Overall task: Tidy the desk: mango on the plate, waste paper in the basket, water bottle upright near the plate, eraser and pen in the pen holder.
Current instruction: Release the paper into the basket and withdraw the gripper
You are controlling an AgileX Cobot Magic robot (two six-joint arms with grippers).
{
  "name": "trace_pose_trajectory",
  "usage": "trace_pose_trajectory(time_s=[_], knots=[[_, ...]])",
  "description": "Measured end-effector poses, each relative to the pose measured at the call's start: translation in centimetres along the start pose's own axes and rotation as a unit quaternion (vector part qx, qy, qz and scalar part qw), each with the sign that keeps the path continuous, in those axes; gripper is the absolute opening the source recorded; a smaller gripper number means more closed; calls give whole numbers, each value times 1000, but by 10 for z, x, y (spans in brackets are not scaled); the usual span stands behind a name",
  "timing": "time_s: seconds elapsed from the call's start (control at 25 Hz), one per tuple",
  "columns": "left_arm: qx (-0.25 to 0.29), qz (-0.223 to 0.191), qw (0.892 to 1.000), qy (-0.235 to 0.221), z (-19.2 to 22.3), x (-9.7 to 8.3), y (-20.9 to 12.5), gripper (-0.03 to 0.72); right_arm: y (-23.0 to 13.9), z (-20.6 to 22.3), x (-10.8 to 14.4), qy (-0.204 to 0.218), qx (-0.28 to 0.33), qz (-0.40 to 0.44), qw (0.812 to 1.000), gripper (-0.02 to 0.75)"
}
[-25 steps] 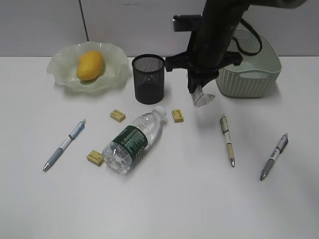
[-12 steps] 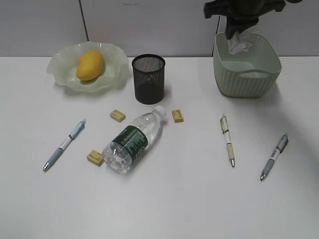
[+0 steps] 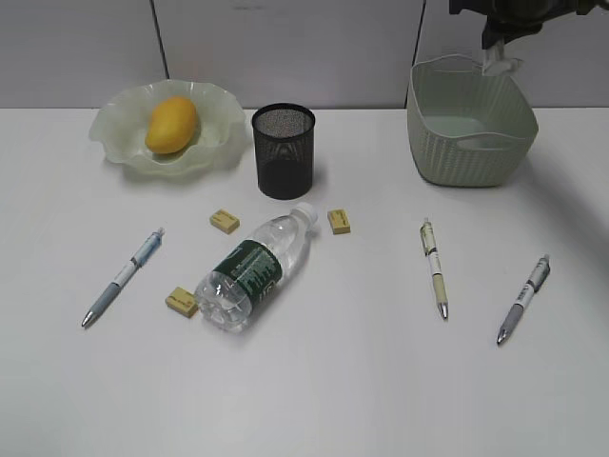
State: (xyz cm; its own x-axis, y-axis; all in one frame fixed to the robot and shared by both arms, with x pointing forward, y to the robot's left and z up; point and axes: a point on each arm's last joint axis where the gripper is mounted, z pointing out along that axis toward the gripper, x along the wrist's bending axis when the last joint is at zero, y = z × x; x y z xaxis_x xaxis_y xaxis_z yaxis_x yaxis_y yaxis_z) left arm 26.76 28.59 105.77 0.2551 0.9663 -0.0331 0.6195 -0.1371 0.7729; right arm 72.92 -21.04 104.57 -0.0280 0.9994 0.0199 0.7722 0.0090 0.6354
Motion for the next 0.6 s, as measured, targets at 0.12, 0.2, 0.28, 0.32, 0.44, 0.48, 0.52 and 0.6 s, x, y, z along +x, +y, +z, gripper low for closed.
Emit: trace_pose_trajectory(time_s=[0.12, 0.2, 0.28, 0.32, 0.44, 0.48, 0.52, 0.6], knots=[[0, 0, 1000, 0, 0, 0, 0, 484, -4, 18, 0, 2, -5, -1, 1000, 55], [0, 0, 1000, 0, 0, 0, 0, 484, -8, 33, 1, 4, -4, -1, 1000, 56], [0, 0, 1000, 0, 0, 0, 0, 484, -16, 49, 1, 3, 8, -1, 1000, 67], [0, 0, 1000, 0, 0, 0, 0, 484, -20, 57, 1, 3, 15, -1, 1000, 88], [0, 0, 1000, 0, 0, 0, 0, 484, -29, 75, 2, 2, 27, -2, 1000, 272], [0, 0, 1000, 0, 0, 0, 0, 484, -31, 79, 2, 2, 29, -3, 1000, 356], [0, 0, 1000, 0, 0, 0, 0, 484, -33, 82, 2, 2, 30, -3, 1000, 460], [0, 0, 1000, 0, 0, 0, 0, 484, -33, 84, 2, 3, 30, -3, 1000, 597]])
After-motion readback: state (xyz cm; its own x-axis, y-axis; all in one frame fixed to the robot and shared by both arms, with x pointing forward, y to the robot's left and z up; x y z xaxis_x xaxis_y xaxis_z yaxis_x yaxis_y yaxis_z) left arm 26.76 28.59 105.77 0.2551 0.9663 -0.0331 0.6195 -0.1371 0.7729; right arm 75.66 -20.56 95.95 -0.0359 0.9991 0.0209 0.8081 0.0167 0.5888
